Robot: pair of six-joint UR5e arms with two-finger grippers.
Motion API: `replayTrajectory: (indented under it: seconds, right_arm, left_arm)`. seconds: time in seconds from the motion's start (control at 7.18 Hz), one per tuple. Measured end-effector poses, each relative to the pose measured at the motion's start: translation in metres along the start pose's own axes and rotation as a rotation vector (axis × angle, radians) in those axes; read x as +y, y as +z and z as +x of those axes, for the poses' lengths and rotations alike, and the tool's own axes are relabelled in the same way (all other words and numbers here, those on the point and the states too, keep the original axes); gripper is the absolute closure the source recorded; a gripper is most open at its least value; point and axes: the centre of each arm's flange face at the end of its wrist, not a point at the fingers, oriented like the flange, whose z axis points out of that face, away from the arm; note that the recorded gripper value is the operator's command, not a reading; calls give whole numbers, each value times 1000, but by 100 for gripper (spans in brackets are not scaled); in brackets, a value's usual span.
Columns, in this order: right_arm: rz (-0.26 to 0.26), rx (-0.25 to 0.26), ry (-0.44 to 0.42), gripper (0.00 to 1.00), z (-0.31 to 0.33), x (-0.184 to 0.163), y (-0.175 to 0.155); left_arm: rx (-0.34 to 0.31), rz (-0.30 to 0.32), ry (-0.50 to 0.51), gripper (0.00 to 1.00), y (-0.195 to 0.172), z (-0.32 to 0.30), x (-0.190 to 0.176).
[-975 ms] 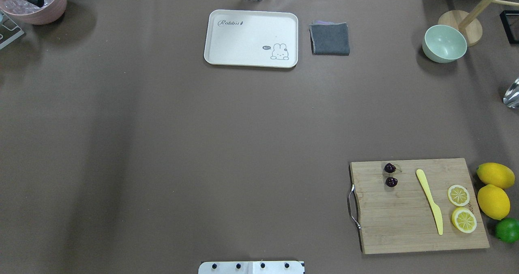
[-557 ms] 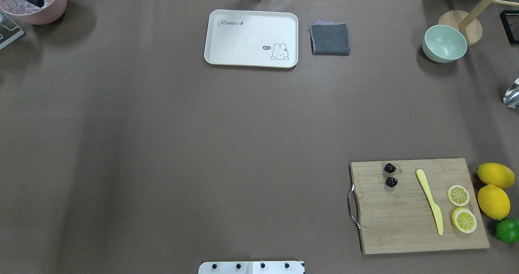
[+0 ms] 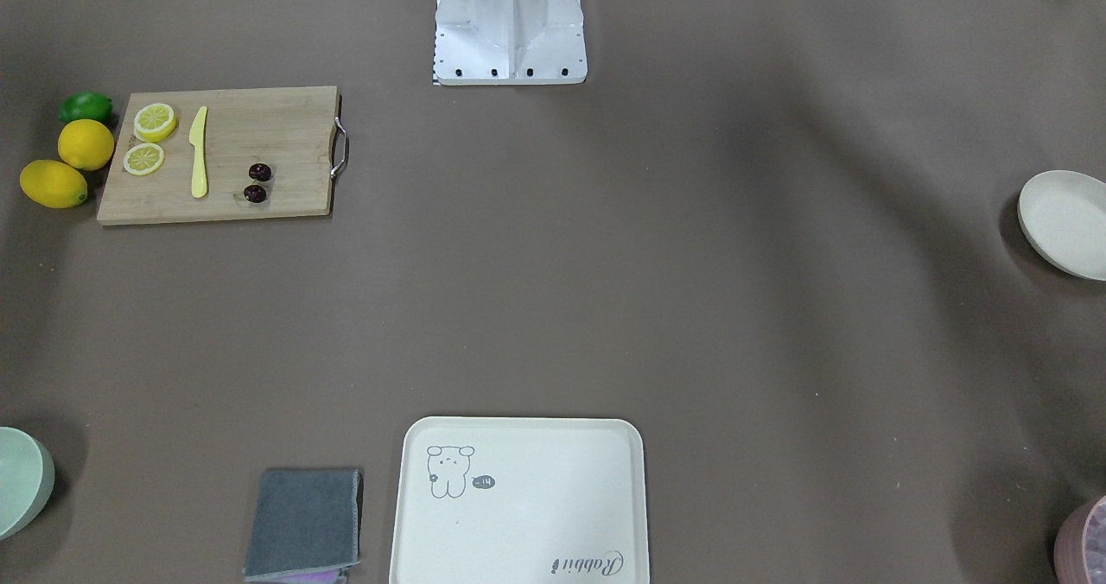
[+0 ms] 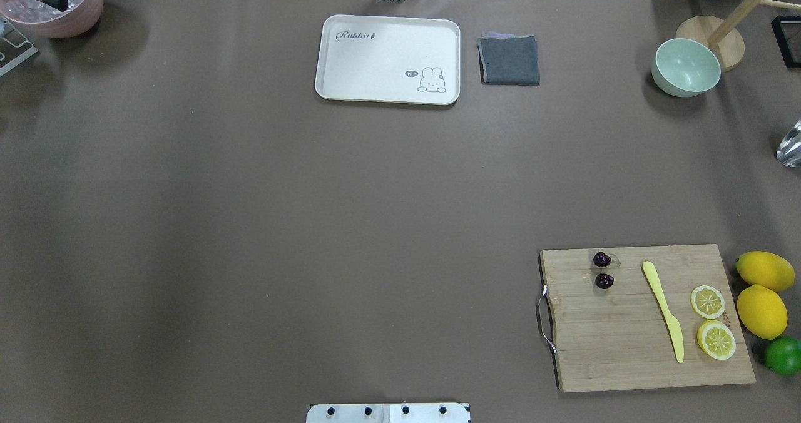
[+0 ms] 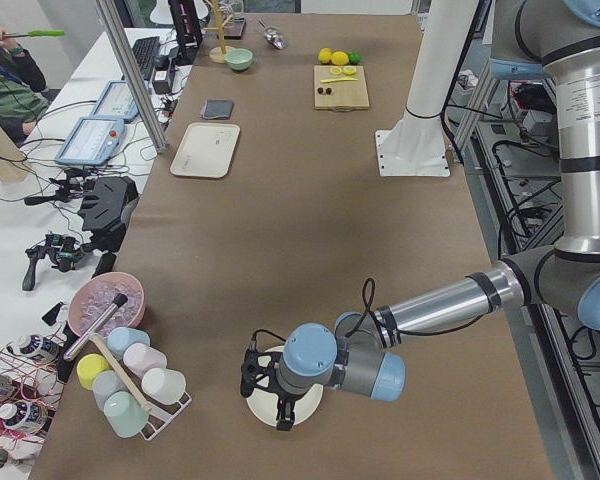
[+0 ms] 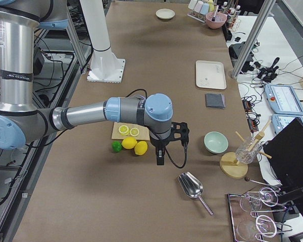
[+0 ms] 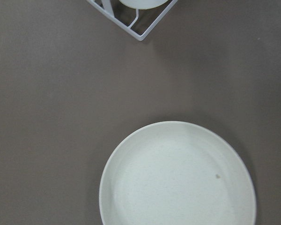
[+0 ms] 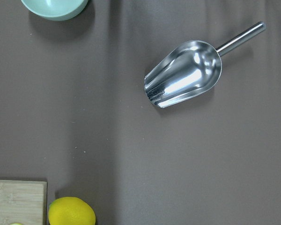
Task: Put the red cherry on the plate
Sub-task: 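Lower the left gripper onto the rim of the white plate and grasp it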
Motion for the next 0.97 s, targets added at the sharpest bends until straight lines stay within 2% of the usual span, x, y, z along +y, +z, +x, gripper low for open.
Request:
replayTrajectory:
  seconds: [0.56,0.97]
  right_arm:
    - [2,3,30,0,0,0,-1]
    - [-1,3,33,0,1,0,0]
  left_arm:
    - [1,-59,-17,2,31,-18,22]
    - [7,-124,20,2,55,-4,29]
